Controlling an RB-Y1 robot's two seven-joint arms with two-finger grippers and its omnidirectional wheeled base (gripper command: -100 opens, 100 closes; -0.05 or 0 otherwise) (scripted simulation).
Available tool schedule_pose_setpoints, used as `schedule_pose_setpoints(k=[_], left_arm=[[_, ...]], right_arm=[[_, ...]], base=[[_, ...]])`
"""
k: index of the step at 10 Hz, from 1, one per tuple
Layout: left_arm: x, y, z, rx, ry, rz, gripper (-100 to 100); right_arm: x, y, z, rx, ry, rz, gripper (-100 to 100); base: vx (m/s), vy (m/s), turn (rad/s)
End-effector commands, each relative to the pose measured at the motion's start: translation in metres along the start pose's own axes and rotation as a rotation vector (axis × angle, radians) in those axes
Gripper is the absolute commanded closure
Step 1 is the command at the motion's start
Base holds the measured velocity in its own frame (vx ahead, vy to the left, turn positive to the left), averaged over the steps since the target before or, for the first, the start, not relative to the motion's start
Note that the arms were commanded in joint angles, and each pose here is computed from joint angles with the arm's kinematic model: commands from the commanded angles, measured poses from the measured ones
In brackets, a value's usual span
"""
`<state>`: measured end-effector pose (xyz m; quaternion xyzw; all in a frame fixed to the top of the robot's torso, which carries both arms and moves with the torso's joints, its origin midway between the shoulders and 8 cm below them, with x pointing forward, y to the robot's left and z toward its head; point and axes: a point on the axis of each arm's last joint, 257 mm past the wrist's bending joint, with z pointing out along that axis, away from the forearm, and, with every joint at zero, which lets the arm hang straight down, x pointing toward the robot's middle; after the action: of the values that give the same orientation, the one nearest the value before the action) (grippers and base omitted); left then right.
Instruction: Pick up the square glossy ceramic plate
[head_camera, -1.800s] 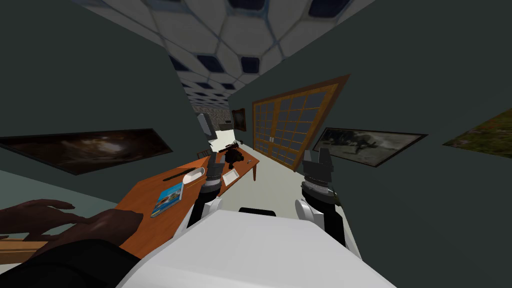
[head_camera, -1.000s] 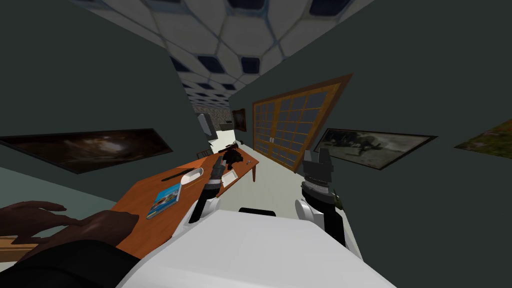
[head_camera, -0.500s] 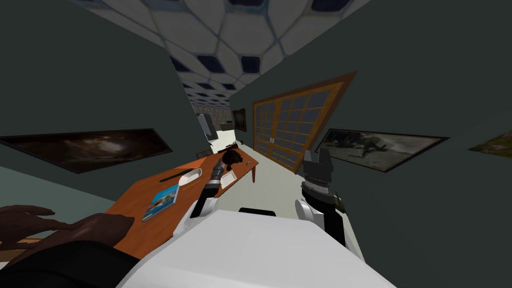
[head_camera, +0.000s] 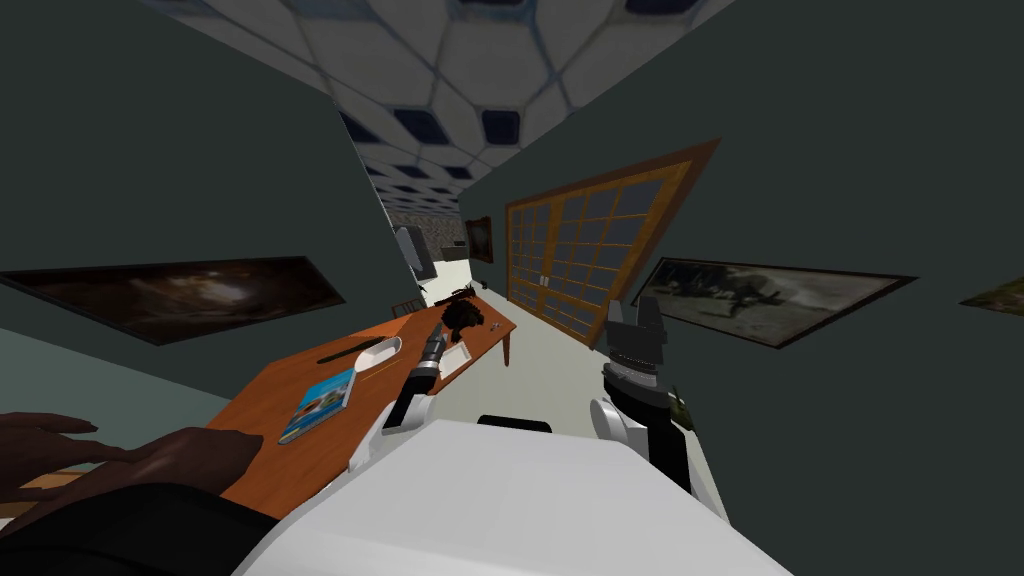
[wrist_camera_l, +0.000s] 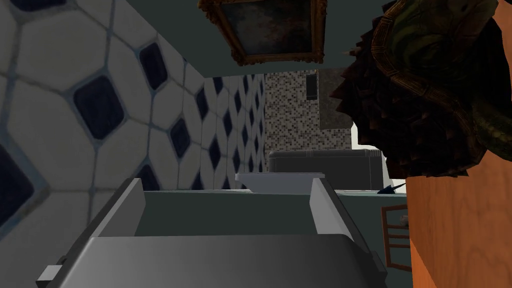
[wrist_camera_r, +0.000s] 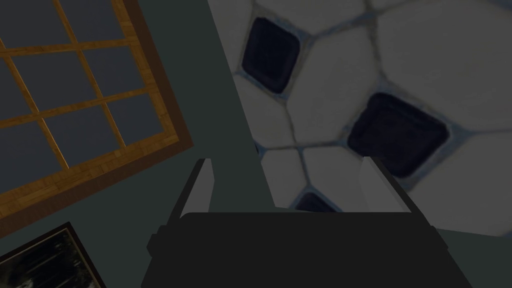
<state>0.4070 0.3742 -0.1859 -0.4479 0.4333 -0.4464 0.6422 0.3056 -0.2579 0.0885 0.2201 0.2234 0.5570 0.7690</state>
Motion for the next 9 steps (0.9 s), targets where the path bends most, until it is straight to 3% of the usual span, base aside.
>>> schedule_pose_setpoints(k=[1,3,6,7,8,9], left_arm=[[-0.008,0.020,0.000,-0.048,-0.013,-0.005,-100],[-0.021,0.051,-0.001,-0.125,-0.038,-0.016,-100],[-0.027,0.070,-0.004,-0.171,-0.053,-0.024,-100],[-0.033,0.087,-0.007,-0.214,-0.068,-0.033,-100],[-0.033,0.087,-0.007,-0.214,-0.068,-0.033,-100],[-0.039,0.105,-0.011,-0.256,-0.084,-0.044,-100]], right_arm=[[0.000,0.000,0.000,0.000,0.000,0.000,0],[0.000,0.000,0.000,0.000,0.000,0.000,0],[0.000,0.000,0.000,0.000,0.000,0.000,0],[0.000,0.000,0.000,0.000,0.000,0.000,0],[0.000,0.000,0.000,0.000,0.000,0.000,0],[0.000,0.000,0.000,0.000,0.000,0.000,0]], base=[[0.016,-0.034,0.012],[0.020,-0.049,0.026],[0.017,-0.031,0.011],[0.017,-0.030,0.010],[0.015,-0.030,0.010],[0.011,-0.041,0.015]])
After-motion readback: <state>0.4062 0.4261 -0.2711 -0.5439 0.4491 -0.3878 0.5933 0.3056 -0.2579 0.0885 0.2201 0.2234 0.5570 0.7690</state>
